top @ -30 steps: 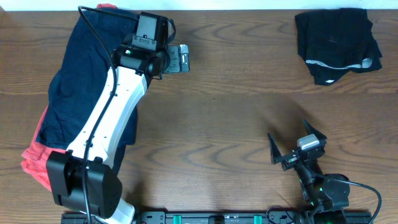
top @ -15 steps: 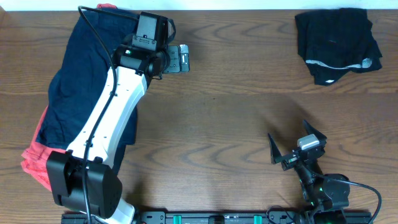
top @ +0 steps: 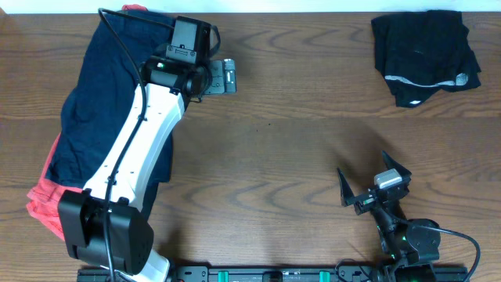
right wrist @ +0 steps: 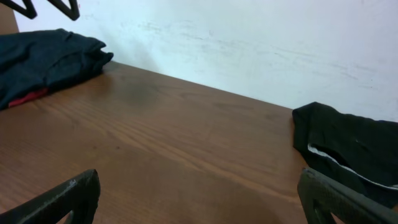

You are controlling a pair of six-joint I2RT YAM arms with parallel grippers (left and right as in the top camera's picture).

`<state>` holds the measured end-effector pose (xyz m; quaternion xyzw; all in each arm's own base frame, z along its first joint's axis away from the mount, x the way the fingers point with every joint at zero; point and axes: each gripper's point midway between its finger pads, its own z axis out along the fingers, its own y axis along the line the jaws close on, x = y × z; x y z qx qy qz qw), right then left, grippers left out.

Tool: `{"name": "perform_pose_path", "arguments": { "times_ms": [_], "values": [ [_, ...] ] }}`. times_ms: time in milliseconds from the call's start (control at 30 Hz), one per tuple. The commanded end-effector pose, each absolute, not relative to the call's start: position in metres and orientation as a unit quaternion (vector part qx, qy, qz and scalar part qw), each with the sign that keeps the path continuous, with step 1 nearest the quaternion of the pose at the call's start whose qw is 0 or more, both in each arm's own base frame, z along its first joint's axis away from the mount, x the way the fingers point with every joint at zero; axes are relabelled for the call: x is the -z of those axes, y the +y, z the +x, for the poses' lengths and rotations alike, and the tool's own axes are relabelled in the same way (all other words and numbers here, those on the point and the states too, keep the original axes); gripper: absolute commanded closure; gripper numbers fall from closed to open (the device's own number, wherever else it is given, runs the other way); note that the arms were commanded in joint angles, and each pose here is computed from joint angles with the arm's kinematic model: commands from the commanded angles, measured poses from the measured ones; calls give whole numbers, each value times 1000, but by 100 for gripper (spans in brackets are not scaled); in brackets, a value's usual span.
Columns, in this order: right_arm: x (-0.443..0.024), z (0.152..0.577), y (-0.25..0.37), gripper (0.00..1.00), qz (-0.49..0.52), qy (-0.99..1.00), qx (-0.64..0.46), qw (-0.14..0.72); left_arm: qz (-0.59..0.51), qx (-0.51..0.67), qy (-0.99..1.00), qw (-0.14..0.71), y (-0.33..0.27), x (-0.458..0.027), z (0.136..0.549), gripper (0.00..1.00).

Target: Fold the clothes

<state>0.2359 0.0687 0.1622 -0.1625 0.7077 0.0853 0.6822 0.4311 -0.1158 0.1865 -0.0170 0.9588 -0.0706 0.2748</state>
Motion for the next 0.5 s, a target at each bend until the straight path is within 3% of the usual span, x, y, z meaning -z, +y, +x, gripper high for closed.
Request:
{"name": "perform_pose_path", "arguments": {
  "times_ms": [0, 267, 467],
  "values": [
    [-162, 236, 68, 1, -164, 706, -82, 684, -39, 10, 948, 316, -86, -207, 436, 2],
    [-162, 236, 68, 1, -164, 706, -82, 684, -107, -3, 908, 405, -23, -257, 420, 2],
    [-162, 236, 68, 1, -164, 706, -82, 684, -150, 32, 870, 469, 20, -260, 386, 2]
  ]
}}
